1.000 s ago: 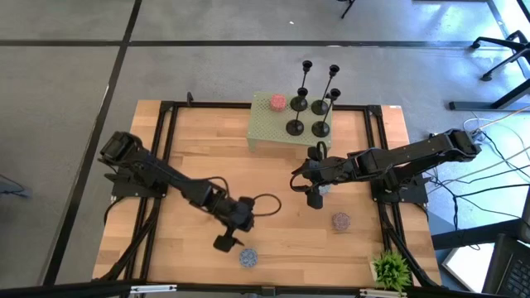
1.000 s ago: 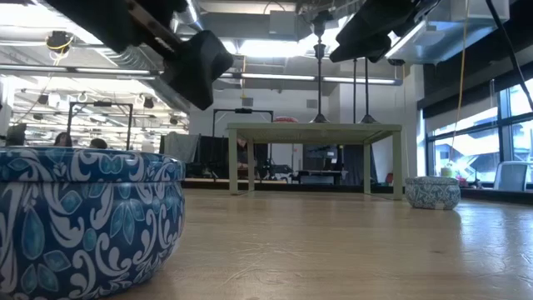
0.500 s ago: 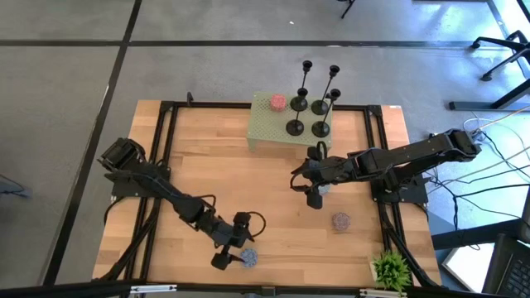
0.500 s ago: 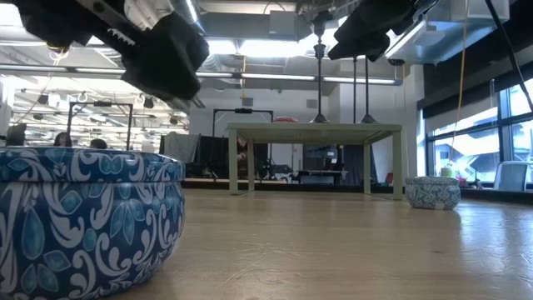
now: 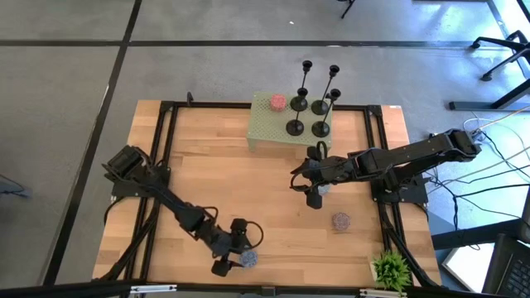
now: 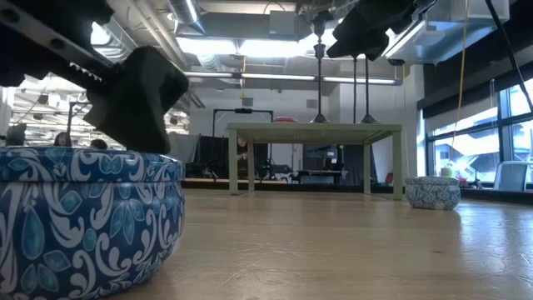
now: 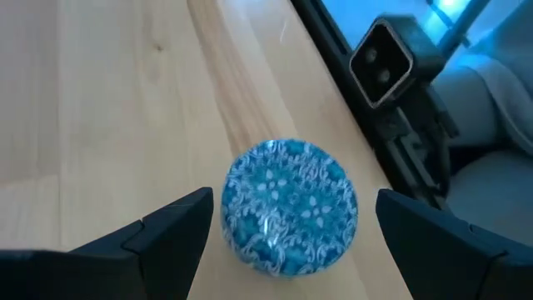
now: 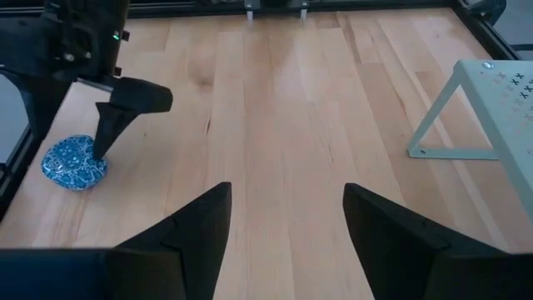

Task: Pick & Place candle stick holders
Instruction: Put the dark blue scented candle on the shelf aligned with the other pink scented candle

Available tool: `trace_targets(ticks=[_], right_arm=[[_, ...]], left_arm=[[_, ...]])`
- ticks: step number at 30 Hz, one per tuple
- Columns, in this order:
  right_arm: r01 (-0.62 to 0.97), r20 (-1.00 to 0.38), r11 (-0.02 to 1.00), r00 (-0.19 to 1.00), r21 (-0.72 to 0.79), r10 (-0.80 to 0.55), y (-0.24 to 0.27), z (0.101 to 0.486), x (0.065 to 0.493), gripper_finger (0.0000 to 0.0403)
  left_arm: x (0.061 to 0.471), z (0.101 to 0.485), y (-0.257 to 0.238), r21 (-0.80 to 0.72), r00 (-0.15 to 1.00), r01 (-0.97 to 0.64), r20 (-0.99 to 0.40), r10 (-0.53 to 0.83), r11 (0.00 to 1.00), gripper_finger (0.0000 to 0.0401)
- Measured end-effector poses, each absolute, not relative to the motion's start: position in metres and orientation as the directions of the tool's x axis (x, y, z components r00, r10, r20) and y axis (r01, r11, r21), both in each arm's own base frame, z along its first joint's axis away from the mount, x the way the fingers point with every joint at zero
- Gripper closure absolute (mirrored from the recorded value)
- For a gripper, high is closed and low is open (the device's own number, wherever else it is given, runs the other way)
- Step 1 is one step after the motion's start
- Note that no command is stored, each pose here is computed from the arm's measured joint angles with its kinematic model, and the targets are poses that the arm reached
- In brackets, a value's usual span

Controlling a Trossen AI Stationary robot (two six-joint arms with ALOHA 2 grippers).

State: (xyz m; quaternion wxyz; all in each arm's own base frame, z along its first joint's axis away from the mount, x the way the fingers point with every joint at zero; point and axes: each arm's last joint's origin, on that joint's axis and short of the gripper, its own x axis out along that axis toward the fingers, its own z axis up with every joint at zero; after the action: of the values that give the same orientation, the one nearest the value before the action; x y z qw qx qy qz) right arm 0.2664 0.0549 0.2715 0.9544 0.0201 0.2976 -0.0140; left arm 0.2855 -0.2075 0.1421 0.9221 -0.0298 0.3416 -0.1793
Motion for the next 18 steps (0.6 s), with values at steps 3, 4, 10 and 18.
trace_targets(ticks=[3, 4, 10, 18], right_arm=[[0.039, -0.569, 0.999, 0.822, 0.03, -0.015, 0.055, 0.271, 0.266, 0.0167], [0.038, -0.569, 0.999, 0.822, 0.029, -0.015, 0.055, 0.271, 0.266, 0.0167], [0.036, -0.569, 0.999, 0.822, 0.026, -0.015, 0.055, 0.271, 0.266, 0.0167], [0.034, -0.569, 0.999, 0.822, 0.024, -0.015, 0.055, 0.271, 0.266, 0.0167]], left_arm=[[0.284, 0.142, -0.209, -0.144, 0.717, 0.297, -0.619, -0.32, 0.944, 0.0068], [0.283, 0.142, -0.21, -0.133, 0.721, 0.298, -0.618, -0.314, 0.945, 0.0068], [0.286, 0.128, -0.213, -0.128, 0.71, 0.302, -0.631, -0.312, 0.945, 0.0068], [0.288, 0.12, -0.214, -0.114, 0.701, 0.335, -0.633, -0.329, 0.935, 0.0068]])
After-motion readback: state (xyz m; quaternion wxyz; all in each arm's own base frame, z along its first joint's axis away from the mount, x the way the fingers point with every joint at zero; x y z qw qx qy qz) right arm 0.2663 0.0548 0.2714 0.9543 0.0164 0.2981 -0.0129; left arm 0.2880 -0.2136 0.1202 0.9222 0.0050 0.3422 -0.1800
